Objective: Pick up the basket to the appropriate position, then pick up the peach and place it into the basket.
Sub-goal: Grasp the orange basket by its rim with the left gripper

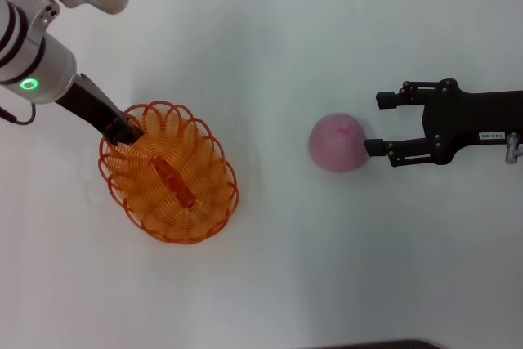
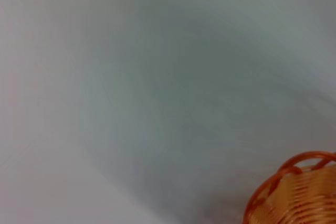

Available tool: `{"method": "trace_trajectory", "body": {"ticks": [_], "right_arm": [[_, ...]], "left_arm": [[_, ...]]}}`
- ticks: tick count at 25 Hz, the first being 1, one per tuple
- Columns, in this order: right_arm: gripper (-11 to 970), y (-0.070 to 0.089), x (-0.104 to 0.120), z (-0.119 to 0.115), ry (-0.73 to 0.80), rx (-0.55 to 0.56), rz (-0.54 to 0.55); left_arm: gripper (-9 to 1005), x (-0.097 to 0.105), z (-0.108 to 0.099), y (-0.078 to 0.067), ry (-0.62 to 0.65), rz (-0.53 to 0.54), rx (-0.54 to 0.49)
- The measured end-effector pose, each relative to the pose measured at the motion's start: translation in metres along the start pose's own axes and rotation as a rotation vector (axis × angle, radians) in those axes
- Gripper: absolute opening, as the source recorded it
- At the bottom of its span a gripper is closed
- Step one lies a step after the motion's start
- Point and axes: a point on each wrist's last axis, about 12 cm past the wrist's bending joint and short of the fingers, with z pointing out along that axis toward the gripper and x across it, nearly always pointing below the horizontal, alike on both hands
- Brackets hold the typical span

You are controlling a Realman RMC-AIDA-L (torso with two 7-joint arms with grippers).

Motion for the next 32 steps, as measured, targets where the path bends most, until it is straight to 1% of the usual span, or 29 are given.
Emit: {"method": "trace_trajectory", "body": {"ticks": [8, 13, 16, 19, 24, 27, 32], "right_arm": [[832, -0.001, 0.000, -0.001, 0.001, 0.003, -0.001], [831, -0.001, 0.000, -0.002, 0.002, 0.005, -0.001], [831, -0.001, 0.000, -0.003, 0.003, 0.005, -0.001], [831, -0.002, 0.000, -0.003, 0.004, 0.006, -0.002], [831, -0.002, 0.000, -0.003, 0.003, 0.005, -0.003], [831, -0.002, 0.000, -0.003, 0.003, 0.005, -0.003], [830, -0.002, -0.001, -0.002, 0.002, 0.004, -0.004]], "left_arm": [[213, -0.003, -0.003, -0.001, 0.006, -0.010, 0.001], [160, -0.003, -0.002, -0.002, 0.017, -0.007, 0.007], [149, -0.005, -0.004, -0.002, 0.018, -0.036, 0.007], [147, -0.006, -0.008, -0.001, 0.020, -0.074, 0.018], [132, -0.006, -0.018, 0.004, 0.021, -0.173, 0.064], [123, -0.001, -0.023, 0.008, 0.015, -0.237, 0.104], [106, 0.011, -0.030, 0.018, -0.030, -0.364, 0.169]]}}
